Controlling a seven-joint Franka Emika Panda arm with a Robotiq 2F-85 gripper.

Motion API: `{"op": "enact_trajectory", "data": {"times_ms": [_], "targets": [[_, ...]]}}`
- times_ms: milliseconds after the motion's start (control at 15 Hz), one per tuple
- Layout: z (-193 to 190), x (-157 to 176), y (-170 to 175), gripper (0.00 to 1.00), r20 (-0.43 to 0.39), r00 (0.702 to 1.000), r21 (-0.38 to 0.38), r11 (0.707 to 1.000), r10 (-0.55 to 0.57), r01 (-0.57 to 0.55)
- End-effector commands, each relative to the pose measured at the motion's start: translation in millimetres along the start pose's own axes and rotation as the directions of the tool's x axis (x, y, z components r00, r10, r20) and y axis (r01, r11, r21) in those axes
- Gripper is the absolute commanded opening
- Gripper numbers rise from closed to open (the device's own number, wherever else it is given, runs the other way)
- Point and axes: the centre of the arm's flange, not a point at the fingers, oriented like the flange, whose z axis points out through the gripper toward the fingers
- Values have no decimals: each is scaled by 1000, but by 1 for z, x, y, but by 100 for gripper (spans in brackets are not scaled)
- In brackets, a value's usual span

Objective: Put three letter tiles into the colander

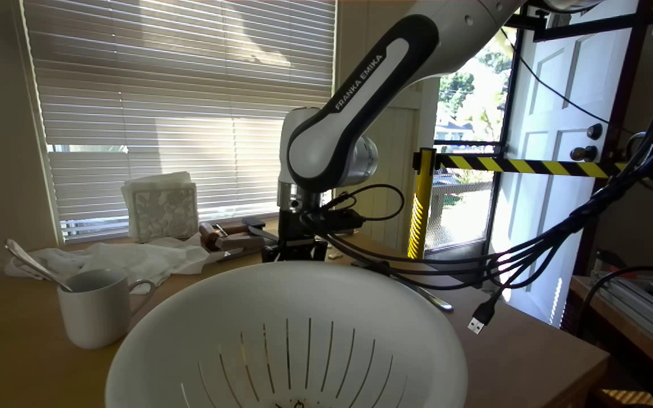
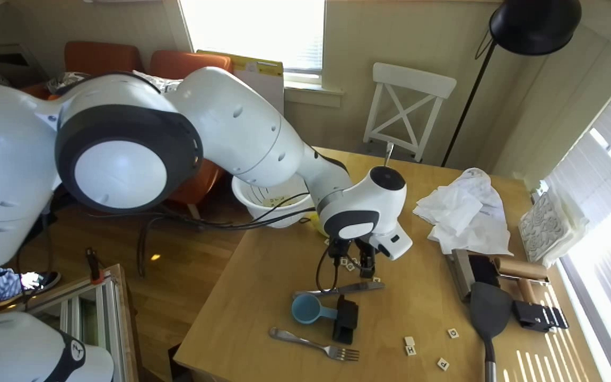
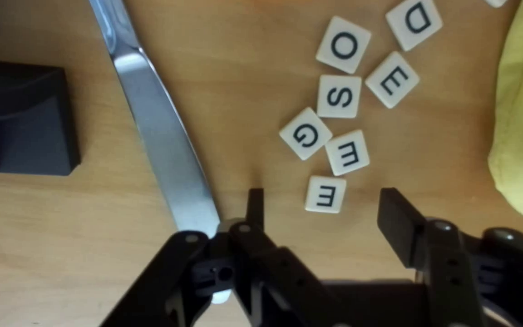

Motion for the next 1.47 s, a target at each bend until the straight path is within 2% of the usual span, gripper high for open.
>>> {"op": "enact_trajectory", "data": {"times_ms": [0, 267, 400, 467, 600, 733, 933, 1000, 1067, 1200, 1400], "targets": [[8, 7, -7, 64, 11, 1000, -37, 999, 16, -16], [12, 5, -7, 55, 26, 1000, -46, 999, 12, -11], [11, 6, -9, 38, 25, 1000, -48, 999, 3, -1], [10, 6, -10, 34, 26, 1000, -51, 999, -6, 7], [8, 7, -13, 16, 31, 999, -51, 999, -18, 19], [7, 7, -15, 6, 33, 999, -53, 998, -27, 28], [4, 5, -20, 5, 28, 999, -45, 998, -38, 39], [-5, 3, -21, 5, 13, 999, -24, 999, -46, 46], [-25, -4, -23, 5, 18, 999, 97, 994, -45, 43], [-65, -9, -20, 5, -87, 995, 168, 984, -45, 59], [-121, -34, -24, 5, -133, 990, 321, 943, -51, 91]]}}
